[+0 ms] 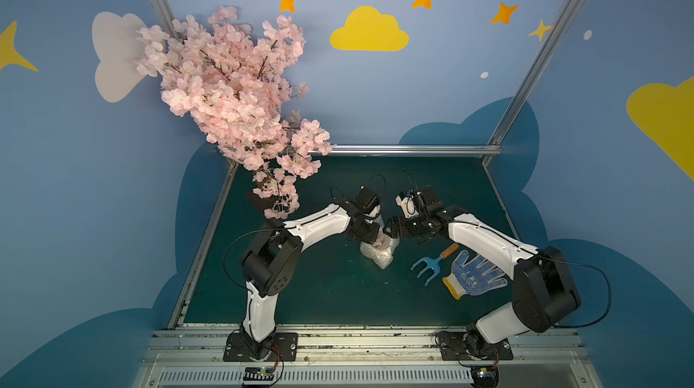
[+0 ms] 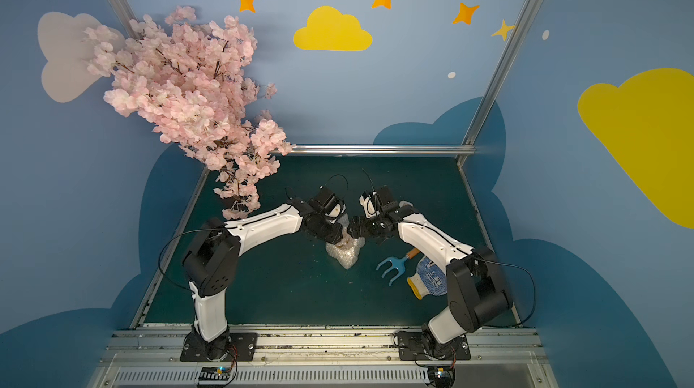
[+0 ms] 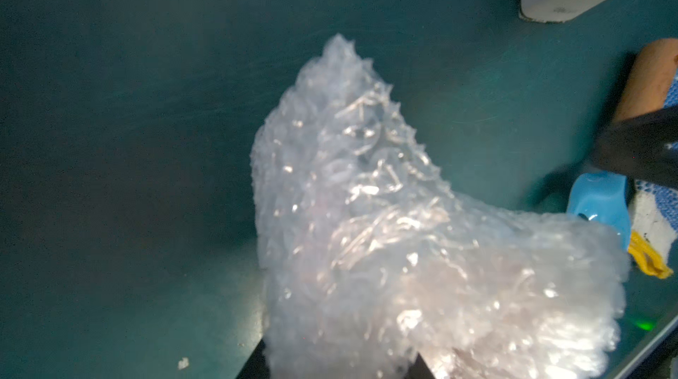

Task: Wrap mugs in bubble wrap
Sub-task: Wrap the mug in bubble wrap.

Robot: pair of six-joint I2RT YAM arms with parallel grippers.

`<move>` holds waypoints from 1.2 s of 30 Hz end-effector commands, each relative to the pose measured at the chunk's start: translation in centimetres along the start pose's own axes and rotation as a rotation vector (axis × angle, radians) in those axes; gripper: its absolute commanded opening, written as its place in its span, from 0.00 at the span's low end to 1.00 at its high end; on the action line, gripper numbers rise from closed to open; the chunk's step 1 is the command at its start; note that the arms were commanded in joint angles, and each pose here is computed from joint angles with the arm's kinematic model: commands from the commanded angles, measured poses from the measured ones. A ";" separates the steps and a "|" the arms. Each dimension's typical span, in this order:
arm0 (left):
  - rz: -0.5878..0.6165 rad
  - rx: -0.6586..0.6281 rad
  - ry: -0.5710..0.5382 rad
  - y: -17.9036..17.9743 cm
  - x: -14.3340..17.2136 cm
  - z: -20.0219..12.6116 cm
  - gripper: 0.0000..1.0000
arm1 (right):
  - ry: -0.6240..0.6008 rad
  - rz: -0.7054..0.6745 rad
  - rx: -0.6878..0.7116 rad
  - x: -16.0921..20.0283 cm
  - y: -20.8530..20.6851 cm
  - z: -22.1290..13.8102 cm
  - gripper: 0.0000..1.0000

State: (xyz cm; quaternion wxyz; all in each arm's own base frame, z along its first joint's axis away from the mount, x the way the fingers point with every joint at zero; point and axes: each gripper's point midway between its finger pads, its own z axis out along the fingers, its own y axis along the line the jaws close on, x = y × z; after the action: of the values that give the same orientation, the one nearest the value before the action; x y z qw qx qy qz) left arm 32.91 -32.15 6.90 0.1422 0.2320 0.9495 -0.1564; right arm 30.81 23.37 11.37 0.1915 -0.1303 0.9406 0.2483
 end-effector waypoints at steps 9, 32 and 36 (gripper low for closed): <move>0.075 -0.068 0.114 1.4 2.2 1.8 0.43 | 0.033 0.008 -0.058 0.0 -0.5 3.2 0.75; -0.272 0.018 -0.228 1.6 -1.2 -7.4 0.84 | 0.051 0.293 0.217 4.8 -1.6 5.3 0.38; -0.370 0.040 -0.239 1.9 0.0 -6.5 0.86 | 0.006 0.336 0.253 5.4 -0.3 4.8 0.41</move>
State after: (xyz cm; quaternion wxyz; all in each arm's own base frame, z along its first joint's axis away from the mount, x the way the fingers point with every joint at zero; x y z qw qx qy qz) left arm 32.44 -28.51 13.99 0.2282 0.0897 0.9440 -0.2206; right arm 29.88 27.23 7.49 0.1875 -0.0026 0.9563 0.2245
